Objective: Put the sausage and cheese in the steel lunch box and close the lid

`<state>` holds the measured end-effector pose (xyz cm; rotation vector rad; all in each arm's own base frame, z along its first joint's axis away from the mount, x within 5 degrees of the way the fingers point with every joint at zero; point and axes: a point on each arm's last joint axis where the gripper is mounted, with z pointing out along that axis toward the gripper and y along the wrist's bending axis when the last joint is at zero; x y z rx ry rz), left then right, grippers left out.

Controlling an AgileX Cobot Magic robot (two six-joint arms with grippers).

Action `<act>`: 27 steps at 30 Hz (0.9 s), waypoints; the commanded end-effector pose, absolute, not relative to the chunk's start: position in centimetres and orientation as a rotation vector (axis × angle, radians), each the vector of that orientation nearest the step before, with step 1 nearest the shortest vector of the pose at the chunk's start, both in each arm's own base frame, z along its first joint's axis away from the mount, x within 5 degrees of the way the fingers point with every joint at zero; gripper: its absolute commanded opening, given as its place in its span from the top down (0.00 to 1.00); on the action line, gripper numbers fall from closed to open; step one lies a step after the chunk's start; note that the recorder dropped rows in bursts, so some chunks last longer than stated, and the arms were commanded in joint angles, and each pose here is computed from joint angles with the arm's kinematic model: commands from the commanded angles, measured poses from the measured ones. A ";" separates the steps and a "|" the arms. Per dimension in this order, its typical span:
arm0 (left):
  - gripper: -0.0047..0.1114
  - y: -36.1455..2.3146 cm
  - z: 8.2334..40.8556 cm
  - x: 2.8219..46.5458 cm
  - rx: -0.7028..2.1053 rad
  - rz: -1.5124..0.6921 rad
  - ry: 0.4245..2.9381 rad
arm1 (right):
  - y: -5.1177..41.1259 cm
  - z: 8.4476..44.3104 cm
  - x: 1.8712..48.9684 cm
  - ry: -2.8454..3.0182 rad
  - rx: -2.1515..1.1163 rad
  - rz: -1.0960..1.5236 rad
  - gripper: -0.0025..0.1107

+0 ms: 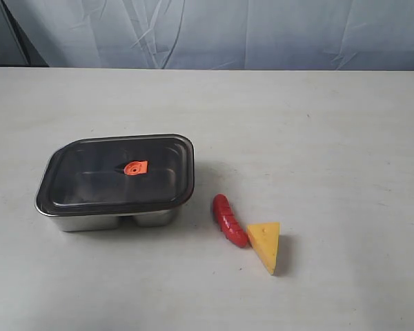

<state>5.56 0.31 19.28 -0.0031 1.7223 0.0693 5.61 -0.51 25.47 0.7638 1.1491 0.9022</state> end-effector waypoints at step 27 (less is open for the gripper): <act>0.96 0.3 19.2 5.5 -0.003 0.074 1.722 | 7.4 26.4 32.0 2.427 -0.296 1.139 0.91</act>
